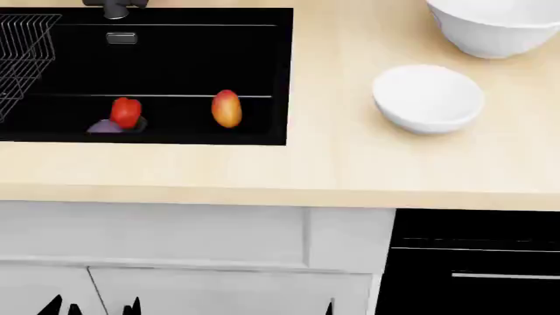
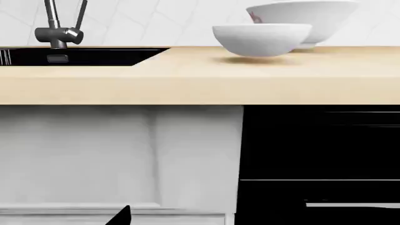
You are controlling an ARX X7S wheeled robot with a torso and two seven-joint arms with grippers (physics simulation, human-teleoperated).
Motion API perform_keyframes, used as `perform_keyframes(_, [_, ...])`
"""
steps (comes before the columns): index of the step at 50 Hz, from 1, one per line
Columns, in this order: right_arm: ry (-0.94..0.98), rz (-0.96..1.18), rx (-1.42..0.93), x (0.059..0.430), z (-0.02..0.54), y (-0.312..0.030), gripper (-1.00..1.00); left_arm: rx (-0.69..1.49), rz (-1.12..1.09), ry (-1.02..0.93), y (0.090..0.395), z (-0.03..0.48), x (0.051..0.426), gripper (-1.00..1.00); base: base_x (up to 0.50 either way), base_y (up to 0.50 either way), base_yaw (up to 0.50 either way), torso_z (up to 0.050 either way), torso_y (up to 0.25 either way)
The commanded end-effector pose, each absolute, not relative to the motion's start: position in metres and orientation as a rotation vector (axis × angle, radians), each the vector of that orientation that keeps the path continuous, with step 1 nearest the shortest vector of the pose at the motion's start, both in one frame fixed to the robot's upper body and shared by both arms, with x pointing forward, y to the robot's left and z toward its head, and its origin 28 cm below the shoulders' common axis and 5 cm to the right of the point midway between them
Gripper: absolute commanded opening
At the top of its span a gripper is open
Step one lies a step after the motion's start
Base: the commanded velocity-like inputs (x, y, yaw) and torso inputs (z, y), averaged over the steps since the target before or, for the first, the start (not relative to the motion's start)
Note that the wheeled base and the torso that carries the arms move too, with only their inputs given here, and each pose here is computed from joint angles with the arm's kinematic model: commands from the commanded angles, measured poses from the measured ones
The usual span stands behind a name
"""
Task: Pick the eggplants and mangos from the sink and place them in one bowl. Place the bell pepper in the other bowl. Then turn off the sink faucet.
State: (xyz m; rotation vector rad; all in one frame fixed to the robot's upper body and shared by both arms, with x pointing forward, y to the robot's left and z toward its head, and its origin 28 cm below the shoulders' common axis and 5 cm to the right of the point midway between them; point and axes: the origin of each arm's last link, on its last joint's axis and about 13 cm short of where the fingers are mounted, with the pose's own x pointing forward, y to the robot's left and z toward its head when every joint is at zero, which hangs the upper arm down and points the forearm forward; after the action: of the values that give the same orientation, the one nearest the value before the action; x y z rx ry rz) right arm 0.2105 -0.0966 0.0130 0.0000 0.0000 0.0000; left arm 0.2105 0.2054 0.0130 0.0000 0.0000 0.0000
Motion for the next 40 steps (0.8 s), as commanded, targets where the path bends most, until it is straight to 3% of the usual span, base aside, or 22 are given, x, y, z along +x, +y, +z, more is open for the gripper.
perform_keyframes(1, [-0.011, -0.011, 0.01, 0.2094, 0.0143, -0.0972, 1.0, -0.003, 0.007, -0.007, 0.205, 0.0142, 0.2119, 1.0, 0.0, 0.0, 0.0, 0.0, 0.0])
perform_keyframes(30, [-0.006, -0.005, -0.032, 0.2128, 0.0139, -0.096, 1.0, 0.004, 0.003, 0.021, 0.206, 0.0115, 0.2115, 1.0, 0.0, 0.0, 0.0, 0.0, 0.0])
perform_keyframes(40, [-0.012, -0.016, -0.036, 0.2126, 0.0144, -0.0964, 1.0, 0.013, -0.004, 0.035, 0.204, 0.0104, 0.2137, 1.0, 0.0, 0.34, 0.0, 0.0, 0.0])
